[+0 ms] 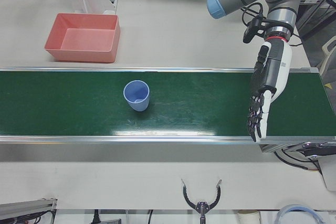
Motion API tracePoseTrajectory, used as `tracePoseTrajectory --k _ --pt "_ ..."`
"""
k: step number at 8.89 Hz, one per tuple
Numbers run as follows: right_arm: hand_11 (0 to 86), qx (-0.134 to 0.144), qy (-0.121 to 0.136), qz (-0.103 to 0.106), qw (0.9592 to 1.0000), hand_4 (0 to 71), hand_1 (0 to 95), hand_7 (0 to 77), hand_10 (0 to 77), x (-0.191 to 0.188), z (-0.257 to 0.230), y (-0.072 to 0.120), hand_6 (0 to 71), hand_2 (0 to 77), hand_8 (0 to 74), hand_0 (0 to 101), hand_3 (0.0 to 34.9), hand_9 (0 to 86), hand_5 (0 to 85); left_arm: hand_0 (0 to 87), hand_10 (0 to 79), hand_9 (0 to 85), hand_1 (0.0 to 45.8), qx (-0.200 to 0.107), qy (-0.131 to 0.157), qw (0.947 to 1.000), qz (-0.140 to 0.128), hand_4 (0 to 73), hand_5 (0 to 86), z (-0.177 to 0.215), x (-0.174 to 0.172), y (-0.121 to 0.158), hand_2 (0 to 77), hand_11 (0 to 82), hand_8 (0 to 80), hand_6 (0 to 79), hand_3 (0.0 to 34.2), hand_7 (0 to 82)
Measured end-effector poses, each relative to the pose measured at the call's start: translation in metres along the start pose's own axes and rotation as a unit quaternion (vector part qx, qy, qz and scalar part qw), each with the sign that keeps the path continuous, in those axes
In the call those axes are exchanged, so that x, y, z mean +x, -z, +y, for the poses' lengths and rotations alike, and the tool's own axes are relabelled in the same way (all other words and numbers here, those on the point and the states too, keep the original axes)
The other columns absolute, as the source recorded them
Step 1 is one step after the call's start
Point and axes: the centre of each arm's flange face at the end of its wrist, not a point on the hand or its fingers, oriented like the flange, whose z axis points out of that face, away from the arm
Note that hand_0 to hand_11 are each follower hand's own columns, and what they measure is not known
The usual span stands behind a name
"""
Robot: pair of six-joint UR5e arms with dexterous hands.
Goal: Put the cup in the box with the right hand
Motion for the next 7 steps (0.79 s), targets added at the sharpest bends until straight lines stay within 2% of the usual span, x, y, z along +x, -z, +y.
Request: tracePoseTrajectory --k 1,2,3,4,5,6,7 --pt "4.9 0.000 0.001 0.000 1.0000 6.5 10.4 10.9 1.6 0.0002 0.0001 0.0000 2.2 4.9 0.5 48 12.5 4.4 4.9 0.0 0.0 0.0 0.5 0.000 0.000 1.0000 0.000 1.1 0.5 0.0000 0.0000 0.0000 0.5 0.0 0.0 0.0 0.0 0.5" --pt "4.9 0.000 0.002 0.000 1.0000 5.4 11.5 12.0 1.6 0.0003 0.0002 0.0000 2.2 14.7 0.5 48 12.4 4.4 4.9 0.0 0.0 0.0 0.5 0.000 0.000 1.0000 0.000 1.1 0.5 0.0000 0.0000 0.0000 0.5 0.0 0.0 0.5 0.0 0.5" --pt "4.9 -0.001 0.003 0.001 1.0000 5.4 16.4 12.0 1.6 0.0007 0.0005 -0.0001 2.2 15.3 0.5 48 12.4 4.4 4.9 0.0 0.0 0.0 0.5 0.000 0.000 1.0000 0.000 1.1 0.5 0.0000 0.0000 0.0000 0.5 0.0 0.0 0.5 0.0 0.5" --pt "4.9 -0.001 0.003 0.001 1.0000 5.4 16.4 12.0 1.6 0.0012 0.0008 -0.0002 2.2 15.3 0.5 48 12.4 4.4 4.9 0.0 0.0 0.0 0.5 0.000 0.000 1.0000 0.000 1.1 0.0 0.0000 0.0000 0.0000 0.5 0.0 0.0 0.5 0.0 0.5" --pt "4.9 -0.002 0.003 0.001 1.0000 6.5 10.4 12.0 1.6 0.0017 0.0016 -0.0006 2.2 9.3 0.5 48 12.2 4.4 4.9 0.0 0.0 0.0 0.5 0.000 0.000 1.0000 0.000 1.1 0.5 0.0000 0.0000 0.0000 0.5 0.0 0.0 0.0 0.0 0.5" --pt "4.9 -0.003 0.003 0.002 1.0000 6.5 13.6 12.0 1.6 0.0026 0.0036 -0.0019 2.2 3.8 0.5 48 12.1 4.4 4.9 0.1 0.0 0.0 0.5 0.000 0.000 1.0000 0.000 1.1 0.5 0.0000 0.0000 0.0000 0.5 0.0 0.0 0.0 0.0 0.5" --pt "4.9 -0.006 0.003 0.002 1.0000 7.6 12.0 12.0 1.6 0.0038 0.0062 -0.0035 2.2 3.3 0.5 48 12.2 4.4 4.9 0.0 0.0 0.0 0.5 0.000 0.000 1.0000 0.000 1.1 0.5 0.0000 0.0000 0.0000 0.5 0.0 0.0 0.5 0.0 0.5"
